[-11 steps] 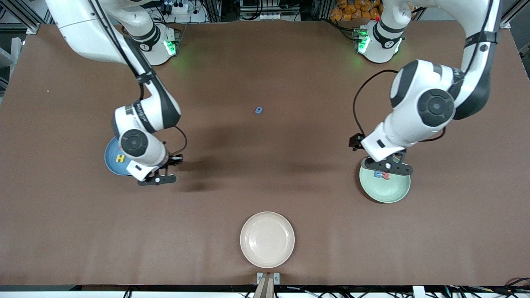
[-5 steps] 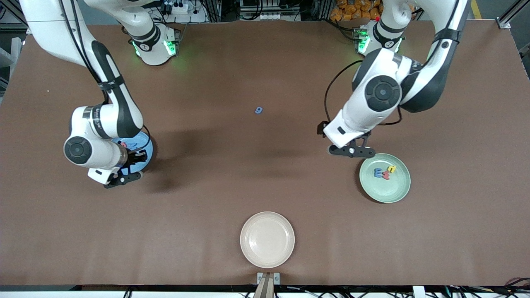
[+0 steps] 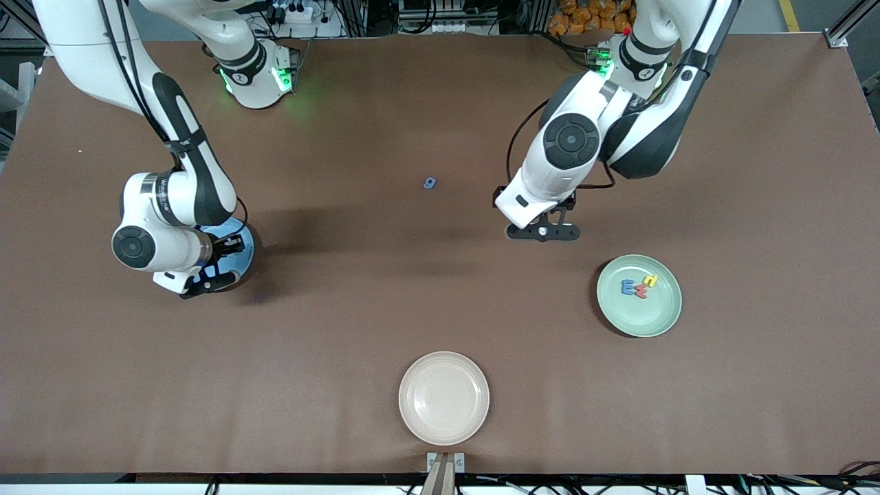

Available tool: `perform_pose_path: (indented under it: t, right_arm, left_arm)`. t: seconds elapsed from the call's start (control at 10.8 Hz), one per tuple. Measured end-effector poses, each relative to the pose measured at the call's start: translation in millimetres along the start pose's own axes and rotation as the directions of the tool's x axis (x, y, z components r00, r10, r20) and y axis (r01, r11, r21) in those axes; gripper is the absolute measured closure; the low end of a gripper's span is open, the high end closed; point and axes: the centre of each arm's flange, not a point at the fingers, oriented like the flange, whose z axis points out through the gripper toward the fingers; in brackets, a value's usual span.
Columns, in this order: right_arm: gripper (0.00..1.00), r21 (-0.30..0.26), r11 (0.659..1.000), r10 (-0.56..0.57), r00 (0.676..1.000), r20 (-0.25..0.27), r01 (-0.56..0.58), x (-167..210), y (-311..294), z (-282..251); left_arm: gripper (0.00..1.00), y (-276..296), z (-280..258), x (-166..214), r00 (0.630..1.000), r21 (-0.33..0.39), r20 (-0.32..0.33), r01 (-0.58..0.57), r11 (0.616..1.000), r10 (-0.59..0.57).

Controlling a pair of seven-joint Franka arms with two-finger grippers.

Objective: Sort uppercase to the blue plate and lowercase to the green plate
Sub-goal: 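Carry the teal R to the blue plate while the left gripper reaches 6, then open the right gripper over the blue plate and withdraw it to rest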

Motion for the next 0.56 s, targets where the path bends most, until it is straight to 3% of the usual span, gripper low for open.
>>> perform_pose_path:
  t: [0.28,0.46,0.56]
  right_arm:
    - [0.62,0.01,1.0,-0.001,0.999,-0.033,0.001,-5.9,0.2,16.3]
    - [0.56,0.011,1.0,-0.001,0.999,-0.037,0.002,-6.0,0.4,16.3]
    - [0.44,0.011,1.0,-0.001,0.999,-0.041,0.002,-5.9,0.5,14.6]
  left_arm:
    - [0.0,50.3,39.1,-23.4,1.0,0.001,0.01,0.019,1.0,-0.019]
    - [0.0,82.6,55.2,-45.0,0.999,0.011,0.001,-0.038,0.999,0.038]
    - [0.0,98.2,59.9,-56.8,0.996,0.018,-0.016,-0.085,0.996,0.085]
